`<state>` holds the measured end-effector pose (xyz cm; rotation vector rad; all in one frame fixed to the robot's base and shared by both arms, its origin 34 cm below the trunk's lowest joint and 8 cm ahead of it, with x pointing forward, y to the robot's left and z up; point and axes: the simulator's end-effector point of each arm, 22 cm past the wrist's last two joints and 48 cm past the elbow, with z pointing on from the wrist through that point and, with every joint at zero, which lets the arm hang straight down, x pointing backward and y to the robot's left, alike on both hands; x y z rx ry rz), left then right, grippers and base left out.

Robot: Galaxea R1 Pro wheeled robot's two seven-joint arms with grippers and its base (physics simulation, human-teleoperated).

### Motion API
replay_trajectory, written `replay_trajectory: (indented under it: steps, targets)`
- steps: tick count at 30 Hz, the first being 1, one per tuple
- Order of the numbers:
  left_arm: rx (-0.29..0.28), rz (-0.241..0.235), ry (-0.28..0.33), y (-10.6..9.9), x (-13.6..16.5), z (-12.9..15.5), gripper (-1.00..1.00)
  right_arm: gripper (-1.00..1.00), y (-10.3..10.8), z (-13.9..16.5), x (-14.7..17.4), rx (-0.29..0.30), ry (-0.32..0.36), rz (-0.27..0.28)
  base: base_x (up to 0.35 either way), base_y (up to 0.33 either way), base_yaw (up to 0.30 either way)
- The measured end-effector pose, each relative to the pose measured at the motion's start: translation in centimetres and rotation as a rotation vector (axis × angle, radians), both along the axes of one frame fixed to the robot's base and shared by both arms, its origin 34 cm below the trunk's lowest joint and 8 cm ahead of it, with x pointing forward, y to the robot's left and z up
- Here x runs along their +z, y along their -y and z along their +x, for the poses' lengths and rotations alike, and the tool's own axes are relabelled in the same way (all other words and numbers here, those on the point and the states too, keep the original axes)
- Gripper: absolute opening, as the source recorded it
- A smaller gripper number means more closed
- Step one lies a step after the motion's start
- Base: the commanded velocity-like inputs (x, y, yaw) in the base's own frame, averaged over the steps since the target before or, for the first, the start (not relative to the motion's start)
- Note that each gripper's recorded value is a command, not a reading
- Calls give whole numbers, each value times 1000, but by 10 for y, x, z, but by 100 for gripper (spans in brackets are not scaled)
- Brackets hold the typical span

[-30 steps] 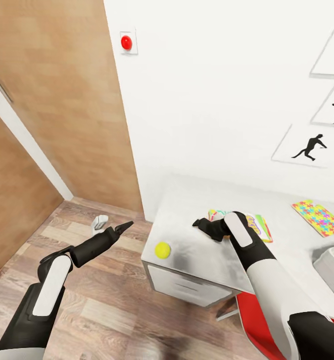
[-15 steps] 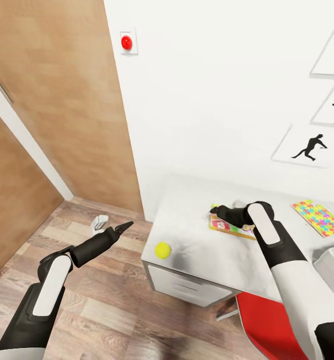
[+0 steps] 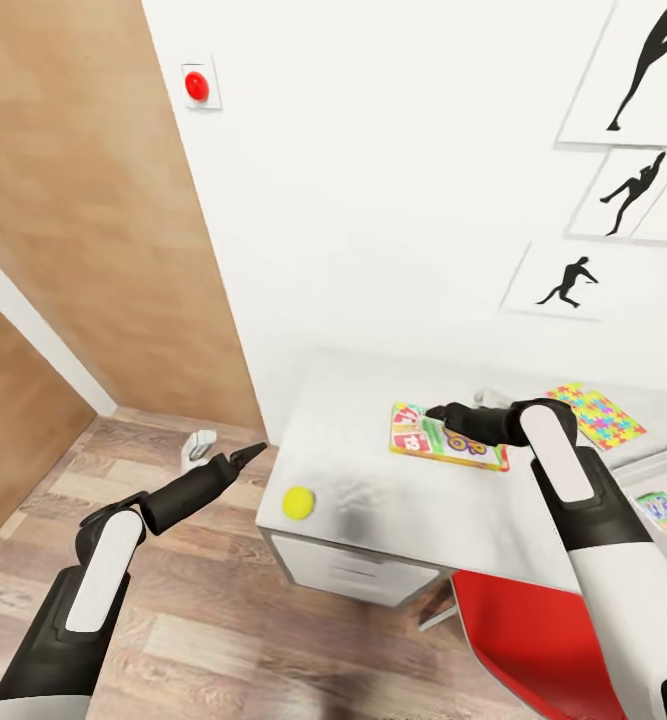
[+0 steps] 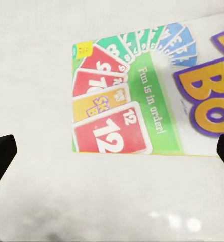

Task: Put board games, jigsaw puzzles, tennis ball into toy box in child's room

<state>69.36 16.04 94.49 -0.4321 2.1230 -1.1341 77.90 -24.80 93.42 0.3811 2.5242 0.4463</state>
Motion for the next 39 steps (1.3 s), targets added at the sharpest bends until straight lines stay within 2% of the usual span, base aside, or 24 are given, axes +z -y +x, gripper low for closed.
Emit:
replay_trajectory:
  steps: [4, 11, 14, 20, 29, 39]
  targets:
    - [0, 0, 0, 0, 0, 0, 100, 100, -6, -3, 8, 24, 28, 15, 0, 0, -263]
    - [0, -1, 0, 0, 0, 0, 100, 100, -4, -5, 11, 29, 41, 19, 0, 0, -251]
    - [0, -1, 0, 1, 0, 0, 100, 100, 5, -4, 7, 13, 33, 15, 0, 0, -224]
    - [0, -4, -1, 1, -1, 0, 100, 100, 29, -8, -16, -35, -26, 11, 0, 0, -170]
    - [0, -7, -2, 1, -1, 0, 100, 100, 37, -9, -25, -55, -52, 13, 27, 0, -65]
    - [-1, -6, -1, 1, -1, 0, 100, 100, 39, -9, -28, -62, -62, 15, 196, 0, -16]
